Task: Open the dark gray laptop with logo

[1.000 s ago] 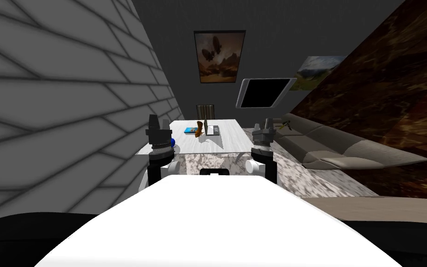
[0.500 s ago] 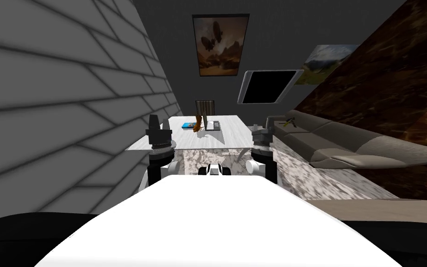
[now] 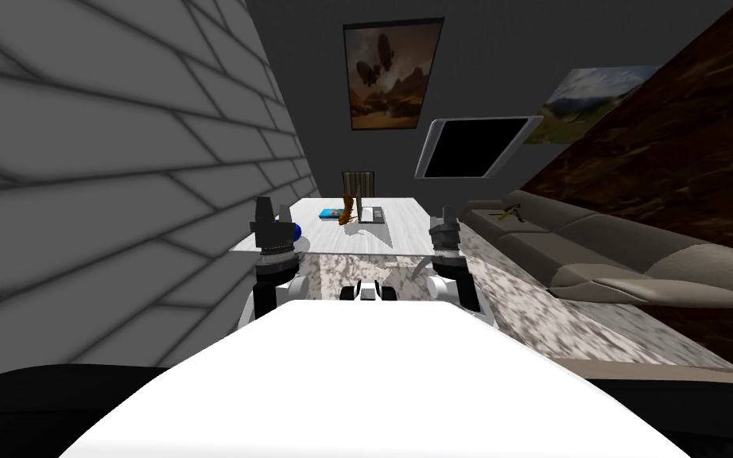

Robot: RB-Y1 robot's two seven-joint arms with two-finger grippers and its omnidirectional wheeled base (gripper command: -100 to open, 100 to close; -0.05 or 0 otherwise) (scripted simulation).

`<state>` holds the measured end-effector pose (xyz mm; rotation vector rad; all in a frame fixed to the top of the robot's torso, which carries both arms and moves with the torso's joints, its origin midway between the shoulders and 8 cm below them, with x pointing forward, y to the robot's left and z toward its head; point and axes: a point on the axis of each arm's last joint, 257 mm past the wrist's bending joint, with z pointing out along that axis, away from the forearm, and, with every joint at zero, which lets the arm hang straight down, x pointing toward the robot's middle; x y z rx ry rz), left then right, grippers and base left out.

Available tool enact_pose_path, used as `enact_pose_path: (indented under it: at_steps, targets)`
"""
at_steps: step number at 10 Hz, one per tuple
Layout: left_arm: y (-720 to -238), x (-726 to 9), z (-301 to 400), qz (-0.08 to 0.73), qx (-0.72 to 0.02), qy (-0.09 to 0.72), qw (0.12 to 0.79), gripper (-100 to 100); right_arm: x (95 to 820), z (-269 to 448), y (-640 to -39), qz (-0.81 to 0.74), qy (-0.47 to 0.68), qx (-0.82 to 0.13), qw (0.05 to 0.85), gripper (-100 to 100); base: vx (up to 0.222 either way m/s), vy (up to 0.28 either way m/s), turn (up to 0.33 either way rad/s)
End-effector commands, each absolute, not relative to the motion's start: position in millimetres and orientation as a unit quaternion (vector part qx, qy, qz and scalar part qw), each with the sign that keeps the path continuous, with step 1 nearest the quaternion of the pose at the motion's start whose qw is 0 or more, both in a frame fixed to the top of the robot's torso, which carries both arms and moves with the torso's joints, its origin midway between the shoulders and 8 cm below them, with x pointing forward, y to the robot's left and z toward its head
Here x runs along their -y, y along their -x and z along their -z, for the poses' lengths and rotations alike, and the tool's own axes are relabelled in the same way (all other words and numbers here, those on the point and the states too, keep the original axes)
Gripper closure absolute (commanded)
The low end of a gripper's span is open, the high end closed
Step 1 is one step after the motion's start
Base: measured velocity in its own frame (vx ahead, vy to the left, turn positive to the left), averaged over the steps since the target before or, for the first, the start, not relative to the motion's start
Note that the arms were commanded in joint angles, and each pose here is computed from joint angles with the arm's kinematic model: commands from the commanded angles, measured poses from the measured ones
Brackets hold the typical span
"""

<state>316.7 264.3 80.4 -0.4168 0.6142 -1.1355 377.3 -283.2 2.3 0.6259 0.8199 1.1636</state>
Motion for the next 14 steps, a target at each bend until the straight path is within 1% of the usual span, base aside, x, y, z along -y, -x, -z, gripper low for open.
enact_pose_path:
  at_steps: [1,8,14]
  targets:
    - [-317,-264,-80,0.525,-0.284,0.193,0.779,0,287,21,-390,-0.482,-0.266,-0.423,0.720,-100,0.001,0.096,0.134]
    - [-317,-264,-80,0.525,-0.284,0.193,0.779,0,329,94,-420,-0.315,-0.218,-0.564,0.732,-100,0.009,0.125,0.187]
    - [-317,-264,-80,0.525,-0.284,0.193,0.779,0,406,152,-435,-0.122,-0.152,-0.669,0.717,-100,0.021,0.141,0.223]
